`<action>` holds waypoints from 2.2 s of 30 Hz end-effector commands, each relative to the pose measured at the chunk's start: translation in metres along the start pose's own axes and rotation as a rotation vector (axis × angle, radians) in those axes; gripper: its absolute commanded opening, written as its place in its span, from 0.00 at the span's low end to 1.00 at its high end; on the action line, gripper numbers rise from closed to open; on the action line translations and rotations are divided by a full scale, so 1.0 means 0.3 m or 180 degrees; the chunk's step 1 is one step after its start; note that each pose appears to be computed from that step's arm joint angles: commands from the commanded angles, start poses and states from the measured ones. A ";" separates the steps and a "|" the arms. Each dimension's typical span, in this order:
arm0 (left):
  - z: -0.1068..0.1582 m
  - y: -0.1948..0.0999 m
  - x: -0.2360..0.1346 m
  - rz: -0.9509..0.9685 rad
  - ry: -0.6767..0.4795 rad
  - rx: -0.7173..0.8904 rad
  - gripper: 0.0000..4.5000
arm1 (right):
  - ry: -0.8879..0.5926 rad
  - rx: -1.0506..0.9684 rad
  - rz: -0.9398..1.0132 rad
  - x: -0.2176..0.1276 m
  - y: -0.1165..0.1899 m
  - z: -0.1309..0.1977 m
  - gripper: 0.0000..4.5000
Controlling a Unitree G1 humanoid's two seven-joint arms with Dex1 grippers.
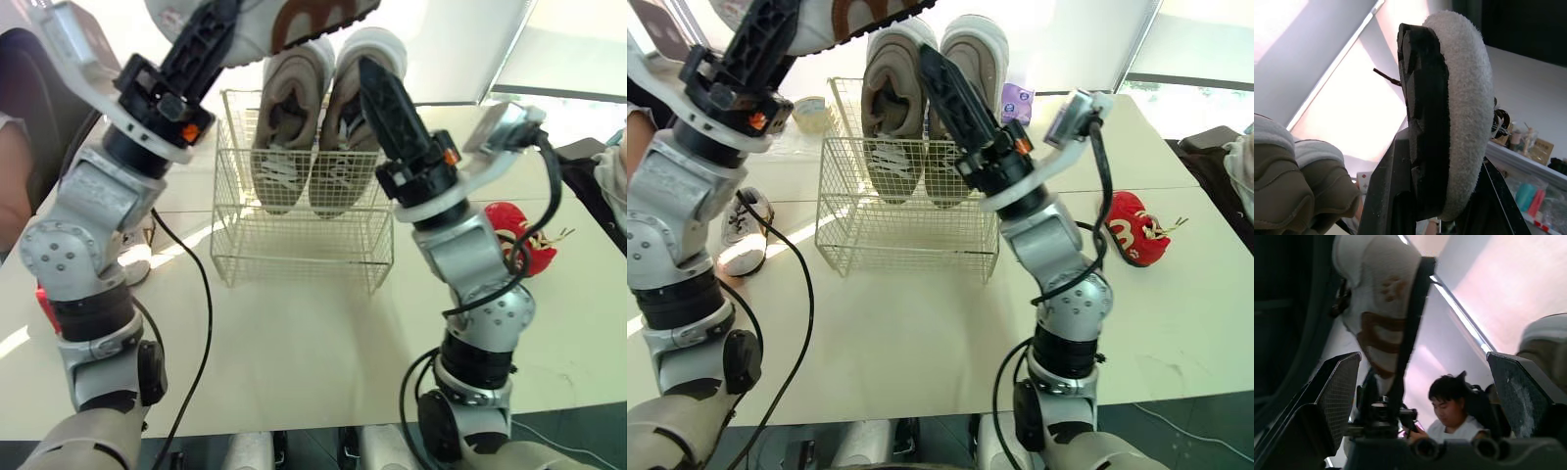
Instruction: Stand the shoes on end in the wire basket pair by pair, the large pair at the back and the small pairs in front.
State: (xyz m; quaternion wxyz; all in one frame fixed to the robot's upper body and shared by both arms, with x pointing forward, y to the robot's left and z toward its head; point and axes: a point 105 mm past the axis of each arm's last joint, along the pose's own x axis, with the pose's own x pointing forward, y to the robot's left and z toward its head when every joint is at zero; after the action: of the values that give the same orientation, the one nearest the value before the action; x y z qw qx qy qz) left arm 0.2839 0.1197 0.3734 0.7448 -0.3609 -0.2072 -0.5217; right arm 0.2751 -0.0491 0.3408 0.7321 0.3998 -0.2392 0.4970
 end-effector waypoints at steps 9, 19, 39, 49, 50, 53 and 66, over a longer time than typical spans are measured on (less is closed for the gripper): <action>-0.068 -0.027 -0.018 -0.0017 -0.0041 0.0018 0.11 | -0.0257 -0.0211 0.0220 0.080 0.022 0.045 0.99; -0.076 -0.006 -0.039 0.0066 0.0046 0.0025 0.11 | -0.0335 -0.0249 0.0318 0.099 0.040 0.063 0.19; -0.183 -0.013 -0.311 0.0439 0.2738 0.1688 0.55 | 0.2379 -0.2784 0.1263 -0.018 -0.169 0.284 0.19; -0.215 -0.006 -0.331 0.0515 0.2724 0.1605 0.55 | 0.2829 -0.2816 0.1281 -0.104 -0.310 0.154 0.19; -0.218 -0.003 -0.336 0.0528 0.2747 0.1605 0.55 | 0.2876 -0.2763 0.1292 -0.113 -0.316 0.145 0.19; -0.215 0.007 -0.346 0.0590 0.2763 0.1608 0.57 | 0.2984 -0.2662 0.1300 -0.135 -0.329 0.131 0.36; -0.204 0.036 -0.366 0.0655 0.2757 0.1576 0.57 | 0.2943 -0.2837 0.1038 -0.170 -0.301 0.193 0.99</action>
State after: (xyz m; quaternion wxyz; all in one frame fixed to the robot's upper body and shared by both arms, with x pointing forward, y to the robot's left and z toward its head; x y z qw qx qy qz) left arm 0.2499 0.1450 0.2488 0.8745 0.0503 0.0558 -0.4792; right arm 0.3499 -0.1353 0.2821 0.7686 -0.2261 -0.1030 0.5896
